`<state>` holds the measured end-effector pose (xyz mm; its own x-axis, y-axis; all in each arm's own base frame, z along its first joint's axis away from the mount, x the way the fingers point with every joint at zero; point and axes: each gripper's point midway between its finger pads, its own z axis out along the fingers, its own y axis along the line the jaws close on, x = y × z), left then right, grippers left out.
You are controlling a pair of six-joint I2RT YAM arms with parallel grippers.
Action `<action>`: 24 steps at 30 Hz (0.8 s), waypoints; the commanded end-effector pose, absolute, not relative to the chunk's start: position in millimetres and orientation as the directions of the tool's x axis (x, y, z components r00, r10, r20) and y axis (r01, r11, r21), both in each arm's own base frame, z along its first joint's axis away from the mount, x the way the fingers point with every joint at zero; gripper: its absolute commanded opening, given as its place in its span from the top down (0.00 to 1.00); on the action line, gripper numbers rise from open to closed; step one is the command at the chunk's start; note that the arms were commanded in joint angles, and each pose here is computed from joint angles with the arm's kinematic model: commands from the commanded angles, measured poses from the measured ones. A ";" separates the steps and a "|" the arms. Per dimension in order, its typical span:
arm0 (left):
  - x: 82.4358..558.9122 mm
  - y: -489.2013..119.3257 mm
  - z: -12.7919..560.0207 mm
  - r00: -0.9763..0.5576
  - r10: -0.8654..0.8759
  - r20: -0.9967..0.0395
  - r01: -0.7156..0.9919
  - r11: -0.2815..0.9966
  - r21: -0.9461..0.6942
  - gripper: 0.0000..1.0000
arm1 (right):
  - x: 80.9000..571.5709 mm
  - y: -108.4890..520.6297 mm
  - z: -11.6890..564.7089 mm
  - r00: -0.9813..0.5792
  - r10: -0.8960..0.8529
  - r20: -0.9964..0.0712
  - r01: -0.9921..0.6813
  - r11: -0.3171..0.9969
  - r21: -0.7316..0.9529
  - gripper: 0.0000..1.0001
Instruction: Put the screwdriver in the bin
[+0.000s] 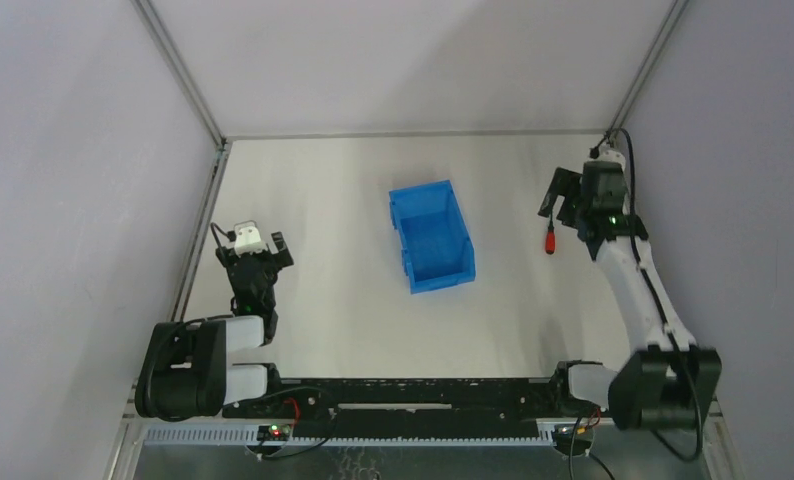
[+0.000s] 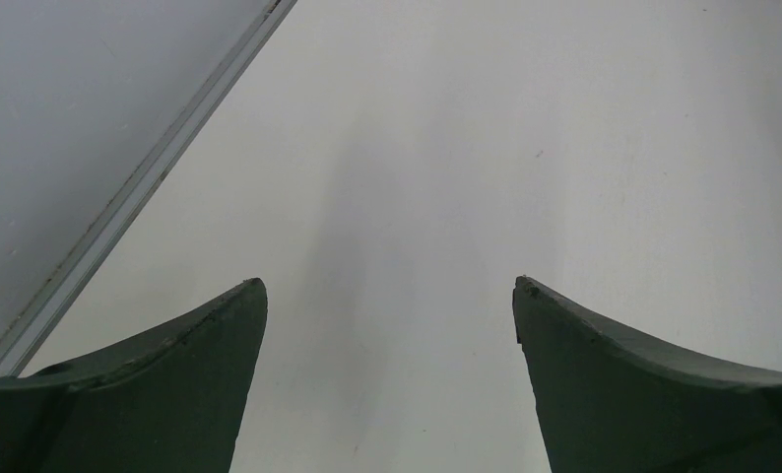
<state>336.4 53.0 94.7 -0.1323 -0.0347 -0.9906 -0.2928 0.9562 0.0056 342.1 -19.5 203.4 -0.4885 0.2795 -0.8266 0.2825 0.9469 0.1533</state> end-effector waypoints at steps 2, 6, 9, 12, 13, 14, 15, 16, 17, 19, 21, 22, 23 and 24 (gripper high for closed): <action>352.2 53.2 134.5 -0.009 -0.015 -1.000 -0.281 0.960 -0.012 0.00 | 343.6 -24.8 153.2 -0.749 0.240 -0.617 0.273 0.961 0.042 0.00; 352.2 53.1 134.7 -0.008 -0.015 -1.000 -0.281 0.960 -0.012 0.00 | 361.9 -34.0 123.2 -0.812 0.230 -0.536 0.272 0.962 0.000 0.02; 352.4 53.0 135.1 -0.008 -0.015 -1.000 -0.280 0.960 -0.012 0.00 | 371.9 -36.2 92.9 -0.852 0.209 -0.480 0.250 0.968 -0.021 0.04; 352.4 52.9 134.9 -0.008 -0.015 -1.000 -0.280 0.960 -0.012 0.00 | 378.3 -38.8 67.7 -0.873 0.203 -0.443 0.240 0.970 -0.029 0.07; 352.3 53.1 134.3 -0.010 -0.015 -1.000 -0.281 0.960 -0.012 0.00 | 380.3 -39.1 59.5 -0.879 0.203 -0.431 0.237 0.971 -0.026 0.08; 352.3 53.1 134.9 -0.008 -0.015 -1.000 -0.281 0.960 -0.012 0.00 | 381.7 -39.0 53.2 -0.884 0.207 -0.420 0.236 0.972 -0.018 0.09; 352.4 52.9 134.4 -0.010 -0.015 -1.000 -0.280 0.960 -0.012 0.00 | 383.4 -38.8 45.9 -0.890 0.207 -0.407 0.230 0.973 -0.008 0.10; 352.4 53.0 135.0 -0.008 -0.015 -1.000 -0.280 0.960 -0.012 0.00 | 384.7 -38.0 39.1 -0.893 0.210 -0.397 0.229 0.973 0.000 0.11; 352.1 53.1 134.7 -0.009 -0.014 -1.000 -0.280 0.960 -0.011 0.00 | 384.9 -38.2 33.4 -0.898 0.213 -0.385 0.231 0.973 0.001 0.13; 352.3 52.9 134.6 -0.009 -0.015 -1.000 -0.280 0.960 -0.012 0.00 | 385.6 -39.5 23.0 -0.903 0.219 -0.369 0.237 0.972 -0.002 0.16; 352.4 52.9 134.8 -0.008 -0.015 -1.000 -0.280 0.960 -0.012 0.00 | 385.3 -38.4 15.0 -0.910 0.219 -0.353 0.233 0.973 0.005 0.23; 352.6 53.0 134.8 -0.009 -0.015 -1.000 -0.280 0.960 -0.012 0.00 | 385.6 -39.0 12.3 -0.910 0.223 -0.350 0.237 0.972 0.002 0.28; 352.2 53.0 134.3 -0.010 -0.015 -1.000 -0.280 0.960 -0.012 0.00 | 386.9 -39.3 10.9 -0.909 0.225 -0.352 0.240 0.971 0.002 0.33; 352.2 52.8 134.6 -0.009 -0.015 -1.000 -0.280 0.960 -0.012 0.00 | 387.0 -39.9 9.7 -0.909 0.226 -0.351 0.241 0.971 0.001 0.39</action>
<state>336.4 53.0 94.9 -0.1319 -0.0347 -0.9907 -0.2928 0.9562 0.0055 374.4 -35.3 15.0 -0.9156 0.2317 -0.3285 0.2429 0.9700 0.0073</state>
